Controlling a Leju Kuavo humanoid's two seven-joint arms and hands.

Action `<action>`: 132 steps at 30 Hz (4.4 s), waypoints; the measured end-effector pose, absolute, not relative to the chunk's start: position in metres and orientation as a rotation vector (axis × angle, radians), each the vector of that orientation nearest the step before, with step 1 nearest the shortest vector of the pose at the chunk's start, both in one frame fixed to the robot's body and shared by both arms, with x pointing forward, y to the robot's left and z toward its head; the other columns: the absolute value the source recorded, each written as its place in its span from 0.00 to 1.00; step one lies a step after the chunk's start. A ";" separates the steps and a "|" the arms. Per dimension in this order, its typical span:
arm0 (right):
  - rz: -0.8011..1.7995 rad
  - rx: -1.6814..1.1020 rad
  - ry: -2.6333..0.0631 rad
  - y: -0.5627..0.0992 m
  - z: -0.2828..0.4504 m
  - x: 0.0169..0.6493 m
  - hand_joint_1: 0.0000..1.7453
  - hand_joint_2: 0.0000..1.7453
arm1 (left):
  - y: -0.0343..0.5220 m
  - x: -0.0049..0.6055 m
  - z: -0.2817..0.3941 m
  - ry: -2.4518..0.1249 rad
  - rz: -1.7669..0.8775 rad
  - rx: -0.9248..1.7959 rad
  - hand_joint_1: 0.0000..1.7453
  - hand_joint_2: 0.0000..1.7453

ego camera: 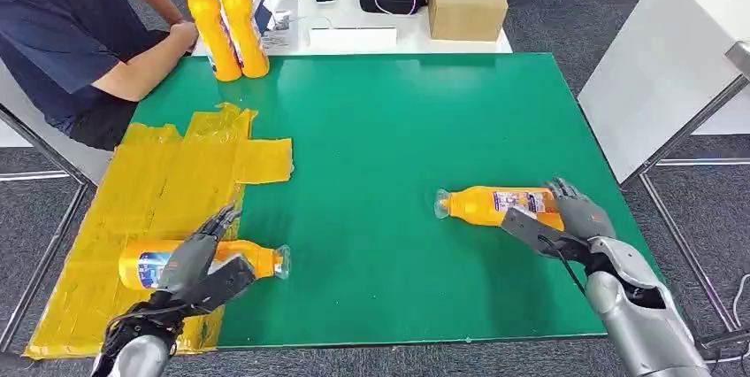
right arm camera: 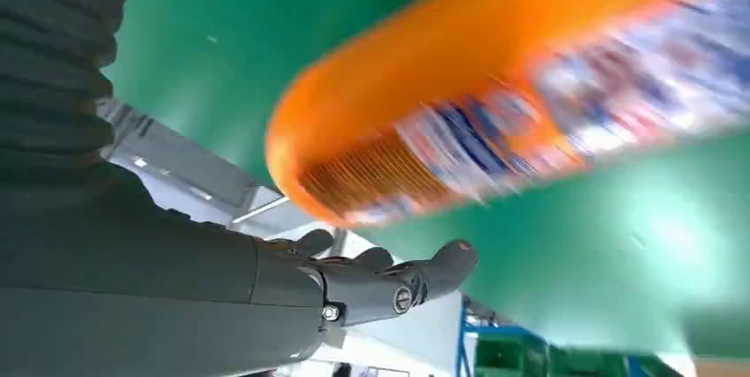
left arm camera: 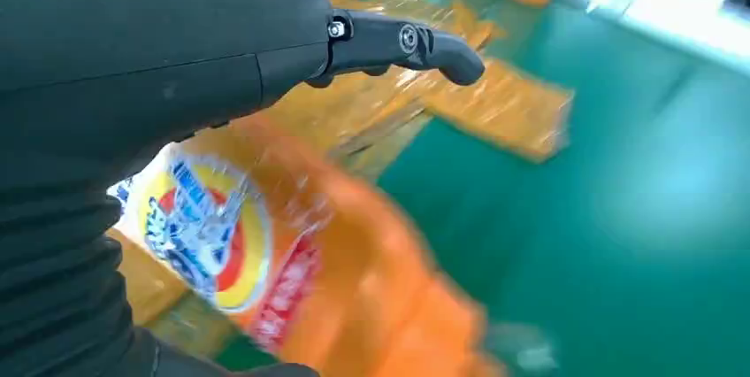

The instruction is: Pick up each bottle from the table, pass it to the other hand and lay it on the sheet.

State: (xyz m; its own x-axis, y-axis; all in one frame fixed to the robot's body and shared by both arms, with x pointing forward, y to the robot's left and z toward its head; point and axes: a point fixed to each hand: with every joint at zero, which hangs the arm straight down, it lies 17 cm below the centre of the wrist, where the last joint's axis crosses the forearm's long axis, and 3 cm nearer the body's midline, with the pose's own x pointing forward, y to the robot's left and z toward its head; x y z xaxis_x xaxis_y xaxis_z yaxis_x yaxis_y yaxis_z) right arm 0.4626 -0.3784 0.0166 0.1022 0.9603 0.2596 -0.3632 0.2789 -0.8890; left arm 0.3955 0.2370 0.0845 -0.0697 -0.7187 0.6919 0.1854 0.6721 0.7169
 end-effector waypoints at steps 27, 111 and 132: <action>1.259 -0.849 -0.924 -0.381 -0.003 0.484 0.00 1.00 | 0.204 0.360 0.193 -1.780 -0.432 0.129 0.00 0.00; 0.445 0.466 -1.503 -0.102 0.107 0.401 1.00 1.00 | 0.160 0.344 0.229 -1.715 0.118 -0.630 0.00 1.00; 0.766 0.494 -1.589 0.020 0.147 0.373 1.00 1.00 | 0.111 0.353 0.243 -1.670 0.091 -0.771 0.00 1.00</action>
